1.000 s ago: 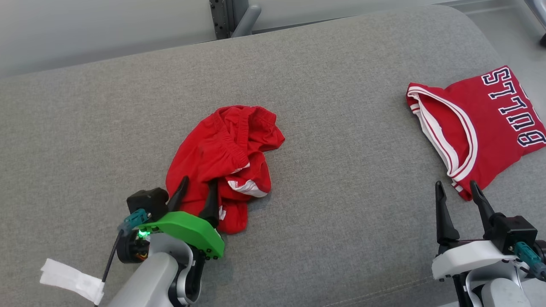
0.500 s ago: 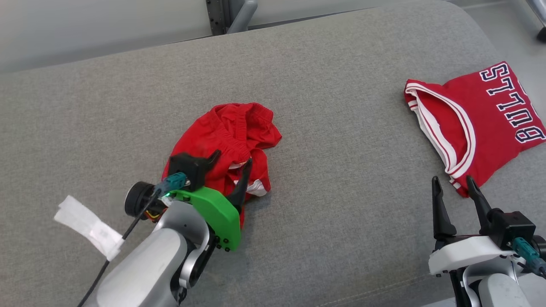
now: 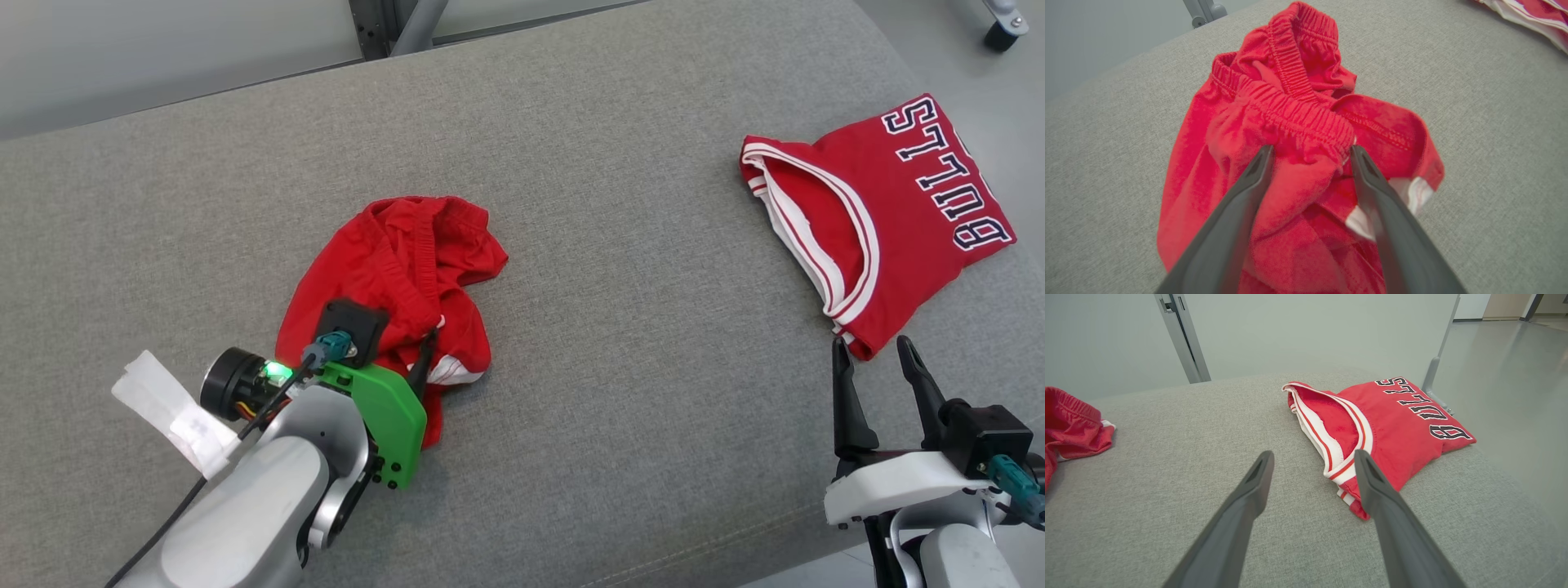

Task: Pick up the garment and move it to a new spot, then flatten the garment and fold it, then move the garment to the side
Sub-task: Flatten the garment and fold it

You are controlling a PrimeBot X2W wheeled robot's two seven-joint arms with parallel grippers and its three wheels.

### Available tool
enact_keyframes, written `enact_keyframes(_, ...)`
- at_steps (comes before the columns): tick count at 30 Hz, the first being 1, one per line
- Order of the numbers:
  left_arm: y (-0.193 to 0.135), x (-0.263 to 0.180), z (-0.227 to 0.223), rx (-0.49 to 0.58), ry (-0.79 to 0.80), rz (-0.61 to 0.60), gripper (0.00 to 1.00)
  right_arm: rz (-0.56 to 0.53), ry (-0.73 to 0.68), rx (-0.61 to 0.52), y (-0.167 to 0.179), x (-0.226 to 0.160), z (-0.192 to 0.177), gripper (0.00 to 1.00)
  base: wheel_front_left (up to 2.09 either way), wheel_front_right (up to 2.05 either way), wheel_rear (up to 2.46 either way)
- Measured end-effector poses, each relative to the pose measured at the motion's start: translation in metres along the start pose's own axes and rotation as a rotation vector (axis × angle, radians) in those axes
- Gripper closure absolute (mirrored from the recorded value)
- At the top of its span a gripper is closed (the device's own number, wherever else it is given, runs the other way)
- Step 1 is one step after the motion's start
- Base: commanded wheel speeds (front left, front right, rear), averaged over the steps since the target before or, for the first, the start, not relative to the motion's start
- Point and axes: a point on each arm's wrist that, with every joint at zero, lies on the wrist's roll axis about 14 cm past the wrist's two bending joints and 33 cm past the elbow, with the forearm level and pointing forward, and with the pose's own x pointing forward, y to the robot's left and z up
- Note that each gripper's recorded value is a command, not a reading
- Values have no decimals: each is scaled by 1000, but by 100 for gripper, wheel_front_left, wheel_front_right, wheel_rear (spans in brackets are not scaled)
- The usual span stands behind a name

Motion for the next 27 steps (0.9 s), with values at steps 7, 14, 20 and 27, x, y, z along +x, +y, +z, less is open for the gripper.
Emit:
enact_keyframes(7, 7, -2, 22, -35, -79, 7, 100, 13, -1, 5, 5, 2, 0, 0, 0, 0, 0)
enact_keyframes(14, 17, -16, 98, -199, -372, 47, 100, 43, -4, 12, 15, 5, 0, 0, 0, 0, 0)
enact_keyframes(20, 59, -46, 131, -367, -570, 199, 100, 61, -16, 13, 21, 6, 4, 0, 0, 0, 0)
enact_keyframes(27, 139, -87, 60, -514, -544, 526, 100, 85, -14, 5, 28, 7, 3, 0, 0, 0, 0)
